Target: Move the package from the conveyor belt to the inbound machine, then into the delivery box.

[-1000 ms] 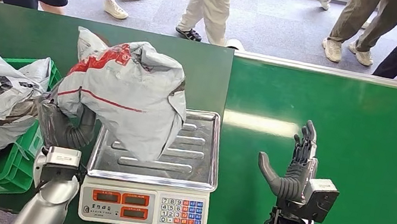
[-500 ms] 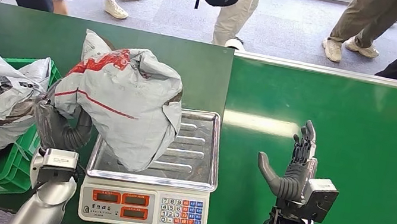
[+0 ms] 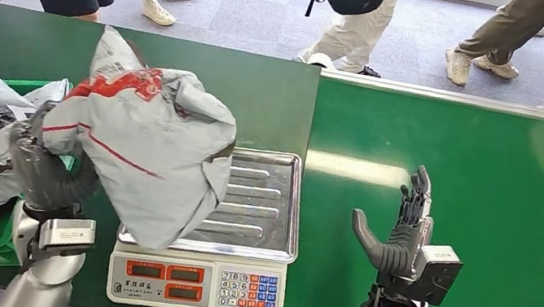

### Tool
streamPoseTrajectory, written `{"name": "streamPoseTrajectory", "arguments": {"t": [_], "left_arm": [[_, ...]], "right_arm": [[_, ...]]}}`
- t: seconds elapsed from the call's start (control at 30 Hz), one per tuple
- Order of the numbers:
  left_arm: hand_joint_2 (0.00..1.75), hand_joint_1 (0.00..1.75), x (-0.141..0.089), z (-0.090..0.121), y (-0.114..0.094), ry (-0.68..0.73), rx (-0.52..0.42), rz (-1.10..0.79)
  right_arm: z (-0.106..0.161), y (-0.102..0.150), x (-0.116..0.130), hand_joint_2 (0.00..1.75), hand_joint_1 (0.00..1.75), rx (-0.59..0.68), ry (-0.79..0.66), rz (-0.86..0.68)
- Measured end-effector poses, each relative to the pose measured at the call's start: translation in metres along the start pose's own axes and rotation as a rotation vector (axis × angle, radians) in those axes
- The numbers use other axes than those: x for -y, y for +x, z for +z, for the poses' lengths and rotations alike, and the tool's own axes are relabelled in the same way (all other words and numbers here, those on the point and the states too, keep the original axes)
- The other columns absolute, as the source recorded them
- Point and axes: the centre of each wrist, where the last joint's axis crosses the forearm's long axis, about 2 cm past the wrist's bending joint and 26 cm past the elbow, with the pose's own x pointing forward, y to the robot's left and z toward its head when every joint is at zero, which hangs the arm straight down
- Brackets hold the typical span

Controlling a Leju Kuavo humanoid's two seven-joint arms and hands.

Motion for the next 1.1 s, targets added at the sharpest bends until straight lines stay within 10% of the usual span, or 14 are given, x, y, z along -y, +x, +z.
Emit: {"name": "streamPoseTrajectory", "arguments": {"t": [0.47,0.93,1.1], "left_arm": [[1.75,1.75,-0.101,-0.037,-0.054,0.243,-0.007,-0.533],[1.75,1.75,-0.117,-0.031,-0.066,0.223,-0.038,-0.664],[1.75,1.75,-0.104,-0.003,-0.094,0.1,-0.303,-0.724]], "right_arm": [[0.019,-0.006,-0.002,1.75,0.0,-0.035,-0.021,0.003],[0.021,-0.006,-0.002,1.75,0.0,-0.041,-0.018,0.01],[0.023,-0.005,0.0,1.75,0.0,-0.042,-0.018,0.017]]}}
